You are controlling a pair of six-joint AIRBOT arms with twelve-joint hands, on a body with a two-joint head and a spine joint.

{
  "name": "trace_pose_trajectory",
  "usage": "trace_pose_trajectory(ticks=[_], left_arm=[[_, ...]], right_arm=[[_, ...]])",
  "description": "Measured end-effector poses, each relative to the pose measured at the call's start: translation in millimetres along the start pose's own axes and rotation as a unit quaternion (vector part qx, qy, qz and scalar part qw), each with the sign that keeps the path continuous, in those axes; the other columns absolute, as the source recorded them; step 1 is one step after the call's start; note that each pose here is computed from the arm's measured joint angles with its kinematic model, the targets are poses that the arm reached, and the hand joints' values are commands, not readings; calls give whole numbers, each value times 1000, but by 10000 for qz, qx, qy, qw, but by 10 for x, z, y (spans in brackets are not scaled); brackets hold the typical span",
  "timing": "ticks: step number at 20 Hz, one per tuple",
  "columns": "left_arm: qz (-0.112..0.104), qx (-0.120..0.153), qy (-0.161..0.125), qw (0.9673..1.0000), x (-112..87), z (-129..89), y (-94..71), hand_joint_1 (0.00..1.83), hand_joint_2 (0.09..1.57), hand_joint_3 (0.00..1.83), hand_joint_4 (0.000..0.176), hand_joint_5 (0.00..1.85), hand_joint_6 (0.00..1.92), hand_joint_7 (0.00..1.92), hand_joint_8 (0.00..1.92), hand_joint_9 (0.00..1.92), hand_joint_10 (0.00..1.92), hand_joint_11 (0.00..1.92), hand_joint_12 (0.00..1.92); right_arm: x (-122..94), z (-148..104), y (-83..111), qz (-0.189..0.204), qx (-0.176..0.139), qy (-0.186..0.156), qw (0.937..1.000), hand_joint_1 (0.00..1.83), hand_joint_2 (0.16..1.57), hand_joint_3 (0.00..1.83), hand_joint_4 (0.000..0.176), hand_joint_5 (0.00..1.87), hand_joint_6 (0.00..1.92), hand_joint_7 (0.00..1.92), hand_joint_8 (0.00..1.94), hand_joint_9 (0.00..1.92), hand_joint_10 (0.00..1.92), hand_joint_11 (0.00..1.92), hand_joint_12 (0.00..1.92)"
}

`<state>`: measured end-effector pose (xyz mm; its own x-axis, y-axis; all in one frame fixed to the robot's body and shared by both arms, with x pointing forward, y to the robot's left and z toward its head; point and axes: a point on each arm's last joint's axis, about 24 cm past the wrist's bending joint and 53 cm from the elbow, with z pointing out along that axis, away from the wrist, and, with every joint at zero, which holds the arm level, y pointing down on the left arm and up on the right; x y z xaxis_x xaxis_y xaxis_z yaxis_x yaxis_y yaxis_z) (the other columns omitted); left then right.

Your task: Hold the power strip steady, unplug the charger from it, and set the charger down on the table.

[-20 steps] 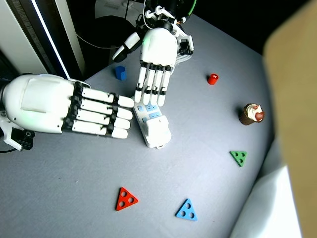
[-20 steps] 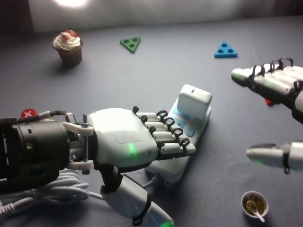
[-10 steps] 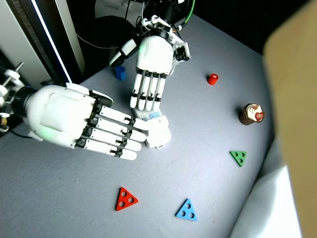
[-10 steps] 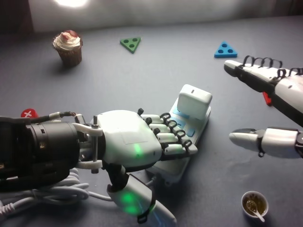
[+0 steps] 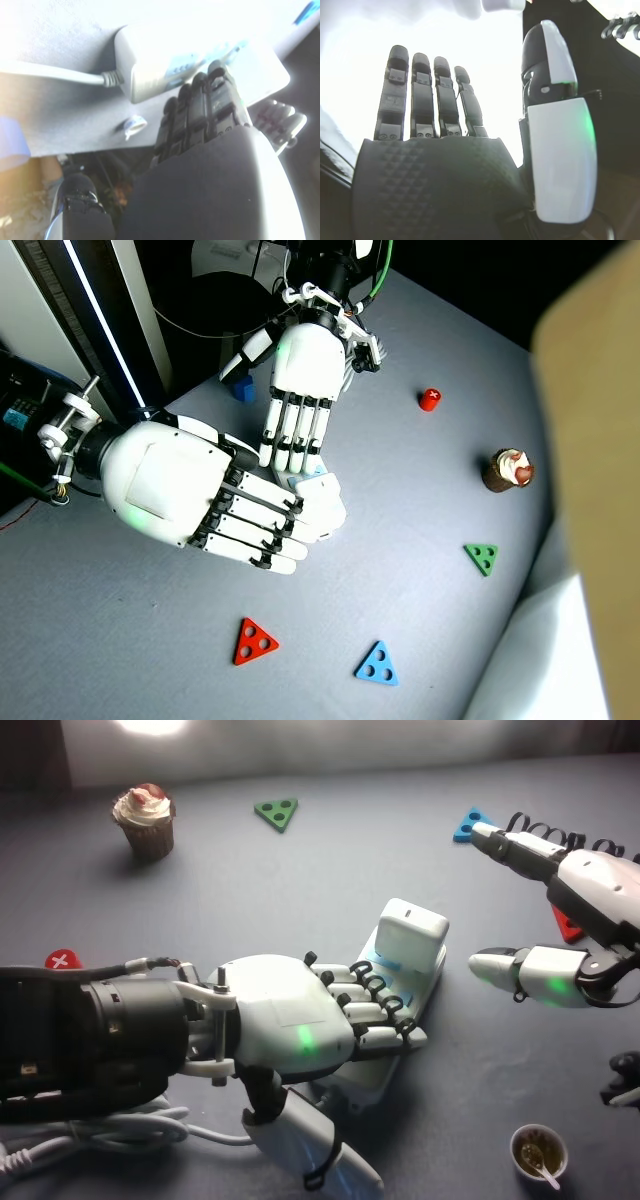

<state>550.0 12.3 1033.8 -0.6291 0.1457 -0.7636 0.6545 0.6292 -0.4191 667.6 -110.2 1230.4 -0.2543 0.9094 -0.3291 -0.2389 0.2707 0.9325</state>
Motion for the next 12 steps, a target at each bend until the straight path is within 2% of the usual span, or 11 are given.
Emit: trace_pose_trajectory(ticks=[4,7,12], left_arm=[[-9,19,8,10000,22,12,10,0,935,0,0,19,3,43,5,23,4,17,49],[-25,64,17,10000,52,8,-2,0,932,0,0,28,6,51,7,35,8,29,53],[-110,79,38,9999,83,5,-2,0,930,0,0,17,0,44,1,24,1,13,46]], right_arm=[[108,70,35,76,-46,88,9999,949,1108,8,0,156,4,238,4,241,5,259,123],[133,117,77,140,-90,84,9998,977,1100,2,0,164,5,259,9,258,9,271,134],[197,228,163,435,-113,21,9990,940,1134,10,0,147,2,248,2,250,2,249,140]])
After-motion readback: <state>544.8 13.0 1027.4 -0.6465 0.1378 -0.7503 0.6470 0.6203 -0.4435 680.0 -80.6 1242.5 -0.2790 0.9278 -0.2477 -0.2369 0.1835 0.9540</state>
